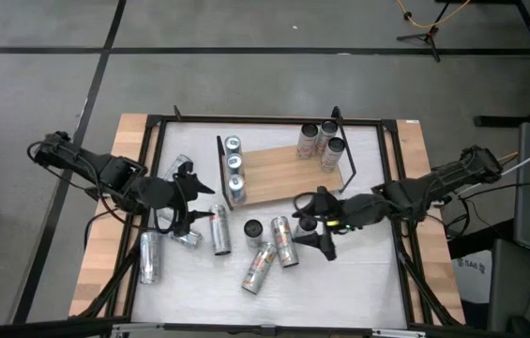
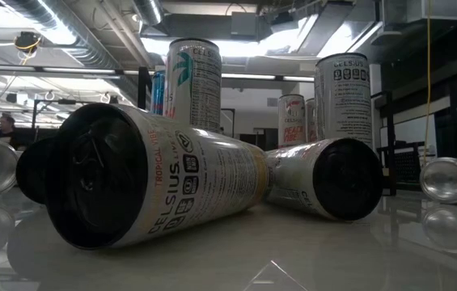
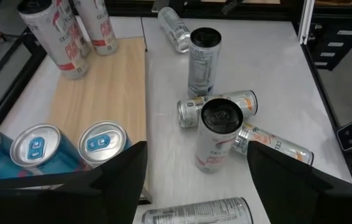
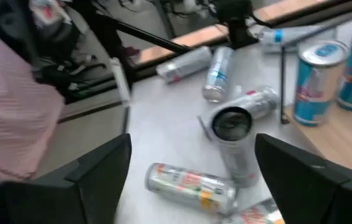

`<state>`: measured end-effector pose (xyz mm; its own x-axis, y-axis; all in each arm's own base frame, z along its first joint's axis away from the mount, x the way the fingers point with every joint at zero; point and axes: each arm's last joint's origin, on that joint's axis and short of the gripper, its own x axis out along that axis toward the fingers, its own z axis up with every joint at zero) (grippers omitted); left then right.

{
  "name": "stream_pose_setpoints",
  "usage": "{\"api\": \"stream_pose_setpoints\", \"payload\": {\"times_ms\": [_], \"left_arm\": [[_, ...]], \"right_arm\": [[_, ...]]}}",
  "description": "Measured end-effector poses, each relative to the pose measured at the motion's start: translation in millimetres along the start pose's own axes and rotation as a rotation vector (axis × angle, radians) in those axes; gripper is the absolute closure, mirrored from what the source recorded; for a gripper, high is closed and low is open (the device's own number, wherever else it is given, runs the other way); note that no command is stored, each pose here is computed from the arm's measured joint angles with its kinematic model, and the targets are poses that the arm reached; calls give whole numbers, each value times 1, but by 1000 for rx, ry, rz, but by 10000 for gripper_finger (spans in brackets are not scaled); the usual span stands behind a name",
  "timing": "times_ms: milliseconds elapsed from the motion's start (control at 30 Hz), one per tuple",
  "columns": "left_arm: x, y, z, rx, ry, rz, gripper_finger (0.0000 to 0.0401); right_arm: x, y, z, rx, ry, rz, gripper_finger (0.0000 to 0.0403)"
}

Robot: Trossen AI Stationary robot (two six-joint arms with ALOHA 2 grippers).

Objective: Place canned beverage on shelf
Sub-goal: Put the white-pink soda can on the shelf with the other white-pink soda can

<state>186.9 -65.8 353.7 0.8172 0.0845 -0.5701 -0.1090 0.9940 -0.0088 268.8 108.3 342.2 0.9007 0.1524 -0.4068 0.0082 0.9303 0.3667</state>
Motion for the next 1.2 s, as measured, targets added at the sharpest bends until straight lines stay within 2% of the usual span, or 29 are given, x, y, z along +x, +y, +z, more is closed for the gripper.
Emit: {"api": "stream_pose_setpoints", "payload": {"times_ms": [167, 333, 1067, 1200], "left_arm": [[0, 0, 0, 4, 0, 0, 134], [0, 0, 0, 5, 1, 0, 134], [0, 0, 1, 4, -8, 1, 134], [0, 0, 1, 4, -8, 1, 134]], "right_arm": [[21, -10, -5, 58, 32, -68, 47], [36, -19, -10, 62, 67, -107, 43], [40, -22, -11, 62, 52, -152, 47], [41, -18, -3, 81, -32, -125, 47]]}}
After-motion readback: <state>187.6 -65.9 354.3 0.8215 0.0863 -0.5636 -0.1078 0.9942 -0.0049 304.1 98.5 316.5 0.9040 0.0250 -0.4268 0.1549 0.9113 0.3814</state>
